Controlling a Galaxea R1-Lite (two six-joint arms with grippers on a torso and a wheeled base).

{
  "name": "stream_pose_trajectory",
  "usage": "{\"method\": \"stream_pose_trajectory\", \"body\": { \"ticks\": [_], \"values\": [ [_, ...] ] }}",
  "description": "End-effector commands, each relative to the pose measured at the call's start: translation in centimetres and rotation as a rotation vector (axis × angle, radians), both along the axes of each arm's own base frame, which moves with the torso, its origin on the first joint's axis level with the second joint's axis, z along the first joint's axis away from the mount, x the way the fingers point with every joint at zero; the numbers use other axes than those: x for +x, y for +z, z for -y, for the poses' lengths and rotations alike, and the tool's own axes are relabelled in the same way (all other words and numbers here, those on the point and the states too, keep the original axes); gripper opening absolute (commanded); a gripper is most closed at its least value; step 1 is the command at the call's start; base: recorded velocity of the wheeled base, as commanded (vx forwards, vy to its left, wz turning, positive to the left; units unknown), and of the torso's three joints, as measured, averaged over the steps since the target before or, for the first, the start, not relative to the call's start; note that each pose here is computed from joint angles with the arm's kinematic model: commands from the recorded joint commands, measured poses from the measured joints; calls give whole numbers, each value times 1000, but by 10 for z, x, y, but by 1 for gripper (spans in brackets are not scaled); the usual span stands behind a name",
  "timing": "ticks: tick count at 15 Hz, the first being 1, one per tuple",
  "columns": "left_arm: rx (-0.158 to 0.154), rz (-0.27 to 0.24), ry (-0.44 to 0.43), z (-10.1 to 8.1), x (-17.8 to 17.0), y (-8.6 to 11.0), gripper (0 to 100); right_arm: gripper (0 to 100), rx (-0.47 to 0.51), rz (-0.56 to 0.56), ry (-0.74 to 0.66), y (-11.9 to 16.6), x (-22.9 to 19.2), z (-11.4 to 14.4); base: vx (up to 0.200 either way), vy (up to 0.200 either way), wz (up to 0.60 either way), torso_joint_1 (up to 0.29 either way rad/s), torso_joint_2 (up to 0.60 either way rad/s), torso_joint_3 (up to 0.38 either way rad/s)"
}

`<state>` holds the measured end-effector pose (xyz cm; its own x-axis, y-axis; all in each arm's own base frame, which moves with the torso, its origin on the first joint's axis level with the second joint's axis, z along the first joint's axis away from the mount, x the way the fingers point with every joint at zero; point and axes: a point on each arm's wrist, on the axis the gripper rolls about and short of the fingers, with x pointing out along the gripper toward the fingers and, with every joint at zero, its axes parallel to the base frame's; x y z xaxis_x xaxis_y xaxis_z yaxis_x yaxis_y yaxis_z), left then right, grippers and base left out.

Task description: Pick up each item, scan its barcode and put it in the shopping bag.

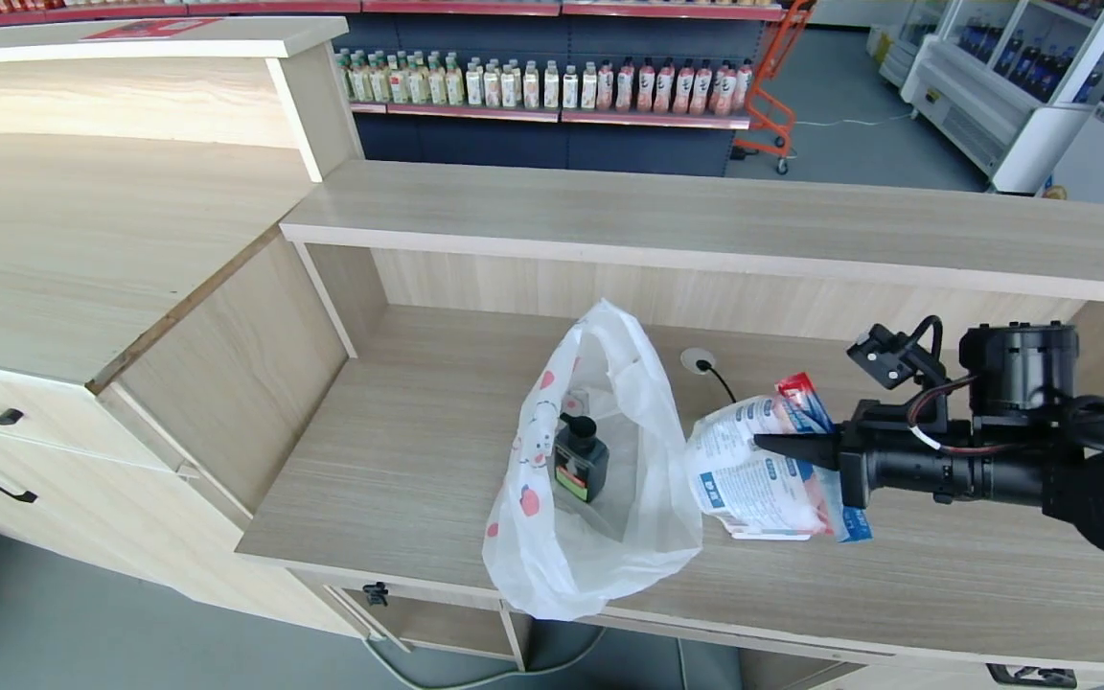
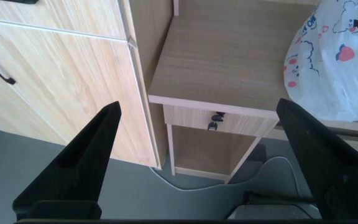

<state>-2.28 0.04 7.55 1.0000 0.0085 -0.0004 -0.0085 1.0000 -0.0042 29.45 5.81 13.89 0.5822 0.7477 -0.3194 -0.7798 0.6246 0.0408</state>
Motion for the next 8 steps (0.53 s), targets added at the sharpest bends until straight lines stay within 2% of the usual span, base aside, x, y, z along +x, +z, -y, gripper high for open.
{"method": "stream_pose_trajectory", "body": {
  "ticks": [1, 8],
  "values": [
    [0, 0, 1, 0, 0, 0, 100, 0, -13, -39, 21, -19, 20, -8, 0, 0, 0, 0, 0, 0],
    [0, 0, 1, 0, 0, 0, 100, 0, -16, 11, 55, -33, 74, -29, 0, 0, 0, 0, 0, 0]
  ]
}}
